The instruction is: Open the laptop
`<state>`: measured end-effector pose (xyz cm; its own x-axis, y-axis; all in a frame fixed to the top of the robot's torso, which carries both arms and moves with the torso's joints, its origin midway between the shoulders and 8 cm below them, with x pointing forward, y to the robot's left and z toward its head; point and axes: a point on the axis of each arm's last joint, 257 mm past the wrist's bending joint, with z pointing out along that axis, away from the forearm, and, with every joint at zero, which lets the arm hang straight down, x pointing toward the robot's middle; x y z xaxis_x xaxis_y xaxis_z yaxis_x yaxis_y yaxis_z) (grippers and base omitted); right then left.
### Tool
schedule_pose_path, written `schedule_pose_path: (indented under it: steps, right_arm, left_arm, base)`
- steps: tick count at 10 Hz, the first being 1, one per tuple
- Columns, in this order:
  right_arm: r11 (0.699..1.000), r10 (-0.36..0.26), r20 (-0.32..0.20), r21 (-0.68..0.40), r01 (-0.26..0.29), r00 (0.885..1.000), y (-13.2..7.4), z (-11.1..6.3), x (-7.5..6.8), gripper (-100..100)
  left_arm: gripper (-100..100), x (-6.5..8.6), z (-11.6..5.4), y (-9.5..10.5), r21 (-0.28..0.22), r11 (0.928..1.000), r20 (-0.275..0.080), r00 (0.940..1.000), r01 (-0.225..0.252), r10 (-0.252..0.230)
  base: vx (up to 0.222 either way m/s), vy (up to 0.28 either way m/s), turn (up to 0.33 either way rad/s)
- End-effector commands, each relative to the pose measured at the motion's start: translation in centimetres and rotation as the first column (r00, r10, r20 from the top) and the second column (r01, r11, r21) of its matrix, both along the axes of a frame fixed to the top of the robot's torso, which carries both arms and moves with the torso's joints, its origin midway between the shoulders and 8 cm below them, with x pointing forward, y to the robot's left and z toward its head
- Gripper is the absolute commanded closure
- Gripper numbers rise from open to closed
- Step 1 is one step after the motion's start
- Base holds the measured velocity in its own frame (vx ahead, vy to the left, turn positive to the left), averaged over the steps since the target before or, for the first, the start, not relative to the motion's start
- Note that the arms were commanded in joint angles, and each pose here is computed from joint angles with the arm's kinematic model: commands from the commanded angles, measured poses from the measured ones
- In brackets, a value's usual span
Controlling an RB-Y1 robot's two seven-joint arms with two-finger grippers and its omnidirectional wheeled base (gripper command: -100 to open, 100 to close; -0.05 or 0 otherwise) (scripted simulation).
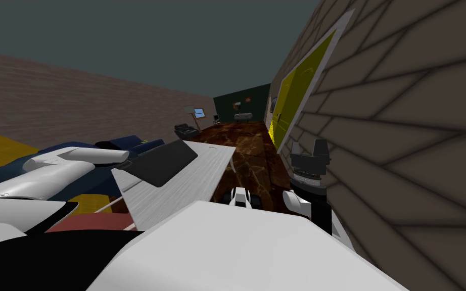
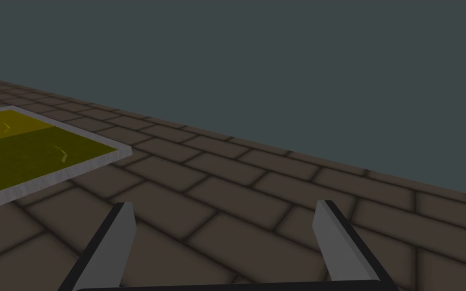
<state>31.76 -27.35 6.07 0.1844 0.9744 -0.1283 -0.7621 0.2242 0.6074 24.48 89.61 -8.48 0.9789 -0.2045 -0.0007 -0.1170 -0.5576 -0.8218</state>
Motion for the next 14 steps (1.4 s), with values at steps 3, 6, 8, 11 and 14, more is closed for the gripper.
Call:
schedule_pose_path:
  steps: [3, 6, 8, 11, 14]
  right_arm:
    - [1.0, 0.0, 0.0, 0.0, 0.0, 1.0, 0.0, 0.0, 0.0, 0]
    - [1.0, 0.0, 0.0, 0.0, 0.0, 1.0, 0.0, 0.0, 0.0, 0]
    - [1.0, 0.0, 0.0, 0.0, 0.0, 1.0, 0.0, 0.0, 0.0, 0]
    - [1.0, 0.0, 0.0, 0.0, 0.0, 1.0, 0.0, 0.0, 0.0, 0]
    - [1.0, 0.0, 0.0, 0.0, 0.0, 1.0, 0.0, 0.0, 0.0, 0]
  left_arm:
    - [100, 0.5, 0.1, -1.6, -0.075, 0.997, 0.012, 0.9997, -0.019, 0.02]
    - [100, 0.5, -0.1, -3.0, -0.129, 0.991, 0.002, 0.9993, -0.038, 0.038]
    - [100, 0.3, -0.3, -3.1, -0.141, 0.9891, 0.001, 0.999, -0.043, 0.044]
    - [-100, 1.3, 3.0, -4.1, -0.139, 0.9896, 0.004, 0.9992, -0.039, 0.04]
    - [-100, 1.7, 4.6, -4.7, -0.139, 0.9896, 0.002, 0.9993, -0.037, 0.038]
  base:
    - [-0.028, 0.066, -0.018]
    - [-0.017, -0.001, -0.056]
    - [-0.009, 0.001, -0.028]
    - [0.0, 0.0, 0.0]
    - [0.0, 0.0, 0.0]
